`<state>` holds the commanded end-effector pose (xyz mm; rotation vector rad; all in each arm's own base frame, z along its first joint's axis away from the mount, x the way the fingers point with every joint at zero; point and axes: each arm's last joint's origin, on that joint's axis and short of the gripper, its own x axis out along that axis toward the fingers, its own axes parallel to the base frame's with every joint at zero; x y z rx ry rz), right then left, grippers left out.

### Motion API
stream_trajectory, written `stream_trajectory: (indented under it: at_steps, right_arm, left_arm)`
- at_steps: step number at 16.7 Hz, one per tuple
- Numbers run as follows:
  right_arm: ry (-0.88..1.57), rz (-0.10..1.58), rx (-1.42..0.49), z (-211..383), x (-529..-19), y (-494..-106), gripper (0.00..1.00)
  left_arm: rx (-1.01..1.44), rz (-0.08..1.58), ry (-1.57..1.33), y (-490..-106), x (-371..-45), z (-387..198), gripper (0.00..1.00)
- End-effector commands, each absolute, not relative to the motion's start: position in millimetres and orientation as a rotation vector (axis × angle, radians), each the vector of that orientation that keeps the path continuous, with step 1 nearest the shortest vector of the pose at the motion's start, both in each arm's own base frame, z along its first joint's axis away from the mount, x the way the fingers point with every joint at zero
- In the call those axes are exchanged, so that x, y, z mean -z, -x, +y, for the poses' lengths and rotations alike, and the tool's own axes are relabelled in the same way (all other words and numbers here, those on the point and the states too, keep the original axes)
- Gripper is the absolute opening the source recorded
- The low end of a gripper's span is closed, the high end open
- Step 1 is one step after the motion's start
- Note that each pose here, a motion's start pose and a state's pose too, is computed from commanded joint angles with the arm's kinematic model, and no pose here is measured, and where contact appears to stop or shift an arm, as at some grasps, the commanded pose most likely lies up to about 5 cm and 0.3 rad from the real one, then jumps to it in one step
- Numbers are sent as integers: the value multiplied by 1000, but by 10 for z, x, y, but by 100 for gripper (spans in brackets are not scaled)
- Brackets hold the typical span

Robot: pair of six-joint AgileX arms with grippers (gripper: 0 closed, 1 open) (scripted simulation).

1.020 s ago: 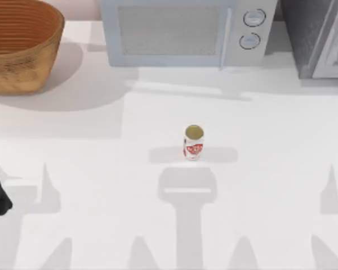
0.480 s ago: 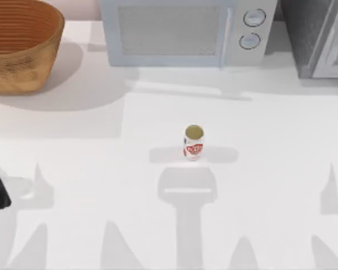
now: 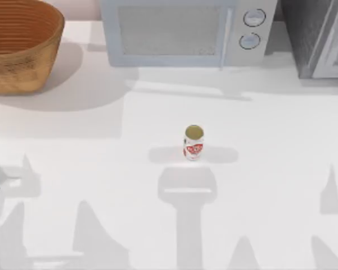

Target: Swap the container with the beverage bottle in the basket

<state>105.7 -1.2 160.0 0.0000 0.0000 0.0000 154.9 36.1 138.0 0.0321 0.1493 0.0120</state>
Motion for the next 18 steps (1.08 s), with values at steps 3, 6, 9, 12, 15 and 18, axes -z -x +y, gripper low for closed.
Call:
stream_trajectory:
  at_steps: [3,6,9,12,15,18]
  right_arm:
    - [0,0,0,-12,-1600,-1057,100]
    - [0,0,0,-12,-1600,-1057,100]
    - [0,0,0,-12,-1600,-1057,100]
    - [0,0,0,-12,-1600,-1057,100]
    - [0,0,0,-12,-1600,-1057,100]
    - [0,0,0,-12,-1600,-1057,100]
  left_arm:
    - [-6,157,-34,-1653,-1274,508,100]
    - [1,166,-33,-1721,-1125,657,100]
    - [8,176,-28,-1744,-953,787,100]
    - [13,185,-20,-1729,-789,882,100]
    - [17,194,-11,-1700,-660,937,100]
    - [20,199,-4,-1681,-595,959,100]
